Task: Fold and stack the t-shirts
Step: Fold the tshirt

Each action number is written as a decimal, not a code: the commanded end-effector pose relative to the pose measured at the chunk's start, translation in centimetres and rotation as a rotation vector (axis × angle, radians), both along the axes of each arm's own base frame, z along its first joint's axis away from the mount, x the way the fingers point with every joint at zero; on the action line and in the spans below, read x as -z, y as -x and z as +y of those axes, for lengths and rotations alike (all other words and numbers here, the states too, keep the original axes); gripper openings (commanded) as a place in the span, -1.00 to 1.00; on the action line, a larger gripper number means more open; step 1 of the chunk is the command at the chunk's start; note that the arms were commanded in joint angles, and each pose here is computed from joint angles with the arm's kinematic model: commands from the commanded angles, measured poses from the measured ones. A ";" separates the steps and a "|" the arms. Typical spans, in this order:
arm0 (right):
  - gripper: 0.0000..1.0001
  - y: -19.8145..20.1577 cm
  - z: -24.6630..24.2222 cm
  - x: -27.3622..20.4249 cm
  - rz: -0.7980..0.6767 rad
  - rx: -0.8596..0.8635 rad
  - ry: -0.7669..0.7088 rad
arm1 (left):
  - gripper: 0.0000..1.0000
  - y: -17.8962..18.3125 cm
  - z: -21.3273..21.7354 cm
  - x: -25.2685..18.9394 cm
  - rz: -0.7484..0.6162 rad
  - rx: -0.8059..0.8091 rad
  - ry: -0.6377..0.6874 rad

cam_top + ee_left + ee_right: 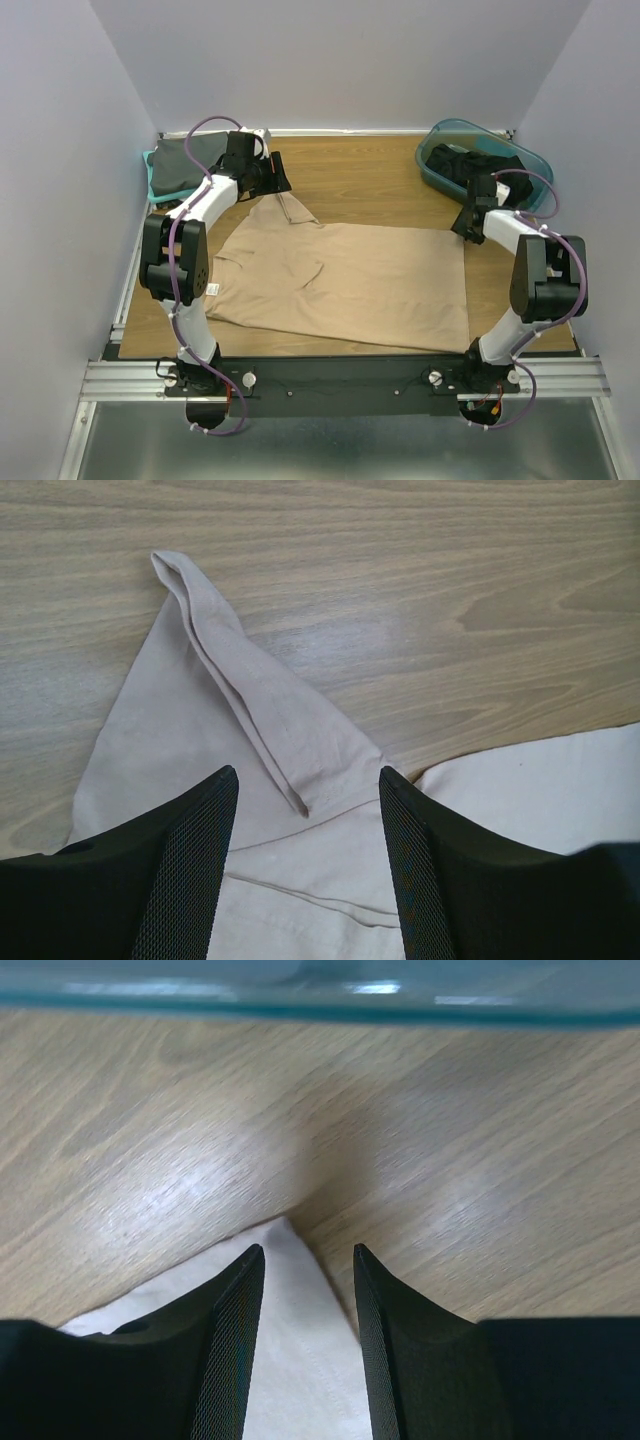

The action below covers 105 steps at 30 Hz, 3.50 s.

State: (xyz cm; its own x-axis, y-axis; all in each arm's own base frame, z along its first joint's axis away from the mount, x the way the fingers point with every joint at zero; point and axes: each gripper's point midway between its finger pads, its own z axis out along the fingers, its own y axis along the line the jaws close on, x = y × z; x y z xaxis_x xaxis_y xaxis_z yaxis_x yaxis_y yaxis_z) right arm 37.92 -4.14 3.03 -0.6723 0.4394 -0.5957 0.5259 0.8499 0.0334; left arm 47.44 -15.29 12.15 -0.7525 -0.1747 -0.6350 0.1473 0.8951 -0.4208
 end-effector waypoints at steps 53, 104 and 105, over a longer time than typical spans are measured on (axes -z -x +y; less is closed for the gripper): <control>-0.99 2.4 1.6 3.8 0.057 -0.086 -0.149 | 0.36 -6.4 1.3 6.3 0.107 -0.104 0.027; -0.99 -8.1 0.3 -6.0 -0.181 -0.100 -0.086 | -1.00 -15.8 1.0 -4.0 -0.137 -0.051 0.302; -0.99 -8.2 0.3 -6.2 -0.186 -0.102 -0.084 | -1.00 -15.8 1.3 -4.6 -0.142 -0.056 0.309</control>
State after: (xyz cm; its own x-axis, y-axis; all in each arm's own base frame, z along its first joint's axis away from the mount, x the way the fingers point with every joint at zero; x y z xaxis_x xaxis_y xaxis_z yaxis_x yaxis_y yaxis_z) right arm 45.32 -3.22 8.24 -0.6082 0.4416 -0.6596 0.4106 0.8862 0.2147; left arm 62.78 -14.71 15.30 -0.6579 -0.3979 -0.6394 0.1499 0.7628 -0.6290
